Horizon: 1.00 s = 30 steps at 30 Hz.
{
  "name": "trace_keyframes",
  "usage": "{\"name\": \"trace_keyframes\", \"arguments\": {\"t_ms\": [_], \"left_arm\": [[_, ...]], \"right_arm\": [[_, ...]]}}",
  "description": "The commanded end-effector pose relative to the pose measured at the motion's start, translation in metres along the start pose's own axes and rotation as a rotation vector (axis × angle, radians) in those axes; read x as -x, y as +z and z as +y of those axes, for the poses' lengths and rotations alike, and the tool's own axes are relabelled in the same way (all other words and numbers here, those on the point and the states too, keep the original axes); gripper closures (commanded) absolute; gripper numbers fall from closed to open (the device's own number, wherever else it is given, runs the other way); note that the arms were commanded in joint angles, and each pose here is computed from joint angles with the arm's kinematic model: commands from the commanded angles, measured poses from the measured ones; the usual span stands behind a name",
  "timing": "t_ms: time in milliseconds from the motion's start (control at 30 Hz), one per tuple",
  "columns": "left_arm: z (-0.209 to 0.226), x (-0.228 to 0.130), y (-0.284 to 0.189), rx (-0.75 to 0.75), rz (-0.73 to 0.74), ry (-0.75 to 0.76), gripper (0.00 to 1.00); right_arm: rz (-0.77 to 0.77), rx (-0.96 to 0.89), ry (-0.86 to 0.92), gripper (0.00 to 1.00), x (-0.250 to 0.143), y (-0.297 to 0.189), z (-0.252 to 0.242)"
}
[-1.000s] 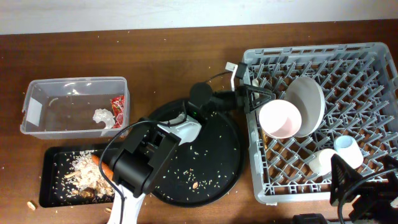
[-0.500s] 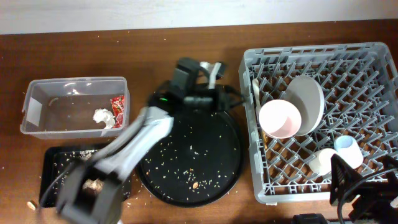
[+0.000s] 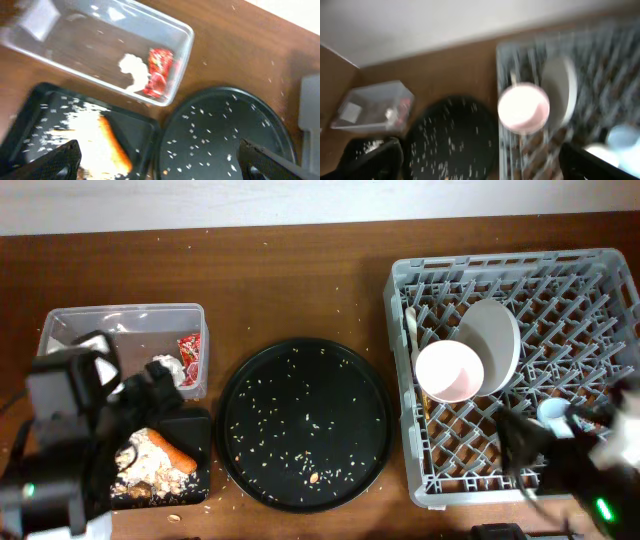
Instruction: Sort waste into correct bins and load items into the dishwasher rack
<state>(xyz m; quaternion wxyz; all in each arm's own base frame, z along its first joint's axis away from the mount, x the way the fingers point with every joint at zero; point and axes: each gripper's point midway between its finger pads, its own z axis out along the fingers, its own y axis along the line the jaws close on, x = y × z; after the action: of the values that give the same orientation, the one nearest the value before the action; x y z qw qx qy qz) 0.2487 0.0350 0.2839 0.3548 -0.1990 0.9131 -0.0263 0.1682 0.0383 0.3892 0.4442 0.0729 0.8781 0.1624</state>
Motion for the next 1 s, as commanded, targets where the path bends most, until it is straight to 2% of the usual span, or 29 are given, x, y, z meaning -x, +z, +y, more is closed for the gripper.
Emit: {"name": "trace_keyframes", "arguments": {"t_ms": [0, 33, 133, 200, 367, 467, 533, 567, 600, 667, 767, 833, 900, 967], "left_arm": [[0.013, 0.006, -0.009, 0.046, -0.044, 0.008, 0.01], [0.013, 0.005, -0.009, 0.046, -0.043, 0.008, 0.01], [0.013, 0.005, -0.008, 0.046, -0.041, 0.008, 0.01], [0.013, 0.005, -0.008, 0.046, -0.041, 0.008, 0.01], [0.013, 0.005, -0.008, 0.046, -0.041, 0.008, 0.01], [0.013, 0.005, -0.008, 0.046, -0.041, 0.008, 0.01], [0.013, 0.005, -0.009, 0.046, -0.041, 0.008, 0.01], [0.013, 0.005, -0.008, 0.047, -0.042, 0.008, 0.01], [0.013, 0.005, -0.008, 0.046, -0.041, 0.008, 0.01], [0.013, 0.005, -0.008, 0.046, -0.041, 0.008, 0.01], [0.013, 0.005, -0.008, 0.046, -0.041, 0.008, 0.01], [0.013, 0.005, -0.008, 0.046, -0.041, 0.008, 0.01], [0.013, 0.005, -0.008, 0.046, -0.041, 0.008, 0.01], [0.013, 0.005, -0.008, 0.046, -0.041, 0.008, 0.01]], "right_arm": [[0.295, -0.223, 0.242, 0.10, -0.028, 0.091, -0.046], [0.366, -0.300, 0.280, 0.18, -0.031, 0.124, -0.062], [0.496, -0.423, 0.388, 0.22, -0.043, 0.191, -0.087], [0.563, -0.494, 0.451, 0.22, -0.057, 0.216, -0.101], [0.805, -0.623, 0.546, 0.33, -0.107, 0.244, -0.124], [0.878, -0.657, 0.552, 0.50, -0.123, 0.249, -0.129], [0.873, -0.665, 0.547, 0.65, -0.122, 0.249, -0.131], [0.866, -0.665, 0.545, 0.69, -0.121, 0.248, -0.131], [0.868, -0.669, 0.542, 0.69, -0.121, 0.247, -0.131], [0.896, -0.699, 0.530, 0.62, -0.126, 0.238, -0.134], [0.946, -0.728, 0.524, 0.58, -0.142, 0.232, -0.138], [0.972, -0.735, 0.518, 0.58, -0.153, 0.231, -0.141], [0.977, -0.724, 0.507, 0.62, -0.158, 0.234, -0.142], [0.969, -0.693, 0.482, 0.73, -0.156, 0.239, -0.142]]}}
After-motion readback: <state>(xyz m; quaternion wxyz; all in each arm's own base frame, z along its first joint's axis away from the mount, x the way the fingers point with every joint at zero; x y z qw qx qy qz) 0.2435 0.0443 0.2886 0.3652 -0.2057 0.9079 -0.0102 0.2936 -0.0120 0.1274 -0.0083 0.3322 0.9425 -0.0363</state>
